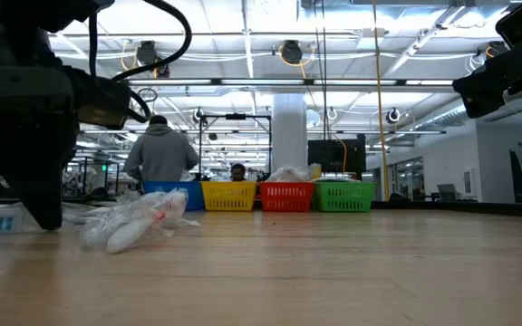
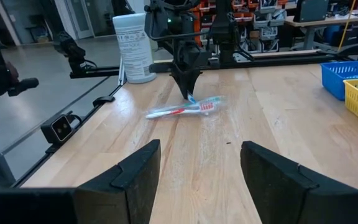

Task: Pick & Place Travel size toiletries
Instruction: Put the blue toothbrush into the blue bin

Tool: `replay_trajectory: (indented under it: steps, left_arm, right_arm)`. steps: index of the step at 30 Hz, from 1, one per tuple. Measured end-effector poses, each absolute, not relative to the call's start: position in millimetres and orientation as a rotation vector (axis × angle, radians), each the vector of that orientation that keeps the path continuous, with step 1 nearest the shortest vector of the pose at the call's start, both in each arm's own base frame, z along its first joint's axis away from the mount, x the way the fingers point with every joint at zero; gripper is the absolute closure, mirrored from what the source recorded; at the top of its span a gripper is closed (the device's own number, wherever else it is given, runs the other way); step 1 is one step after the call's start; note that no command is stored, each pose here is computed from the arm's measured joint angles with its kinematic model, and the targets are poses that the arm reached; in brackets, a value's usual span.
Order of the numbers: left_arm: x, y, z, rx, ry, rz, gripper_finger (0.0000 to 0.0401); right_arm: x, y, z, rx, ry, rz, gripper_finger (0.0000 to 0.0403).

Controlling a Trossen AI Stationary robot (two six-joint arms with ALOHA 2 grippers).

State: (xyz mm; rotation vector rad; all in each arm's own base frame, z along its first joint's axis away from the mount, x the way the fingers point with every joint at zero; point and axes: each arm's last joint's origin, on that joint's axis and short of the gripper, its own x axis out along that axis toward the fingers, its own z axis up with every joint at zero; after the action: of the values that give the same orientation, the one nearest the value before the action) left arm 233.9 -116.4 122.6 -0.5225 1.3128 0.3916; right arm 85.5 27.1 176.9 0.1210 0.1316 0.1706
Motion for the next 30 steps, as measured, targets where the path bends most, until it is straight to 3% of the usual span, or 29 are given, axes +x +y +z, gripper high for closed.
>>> replay_trajectory:
  steps: [9,19,30]
  left_arm:
    - [230.0,-112.2,145.1,-0.441,1.286,0.462,0.0392]
    - [234.7,-109.0,186.2,-0.363,0.991,0.408,0.0395]
    - [241.1,-95.2,198.4,-0.228,0.754,0.573,0.0394]
  right_arm:
    - [85.5,27.1,177.0,0.123,0.132,0.171,0.0193]
    - [85.5,27.1,176.9,0.13,0.133,0.171,0.0193]
    - [85.5,27.1,176.9,0.13,0.133,0.17,0.0193]
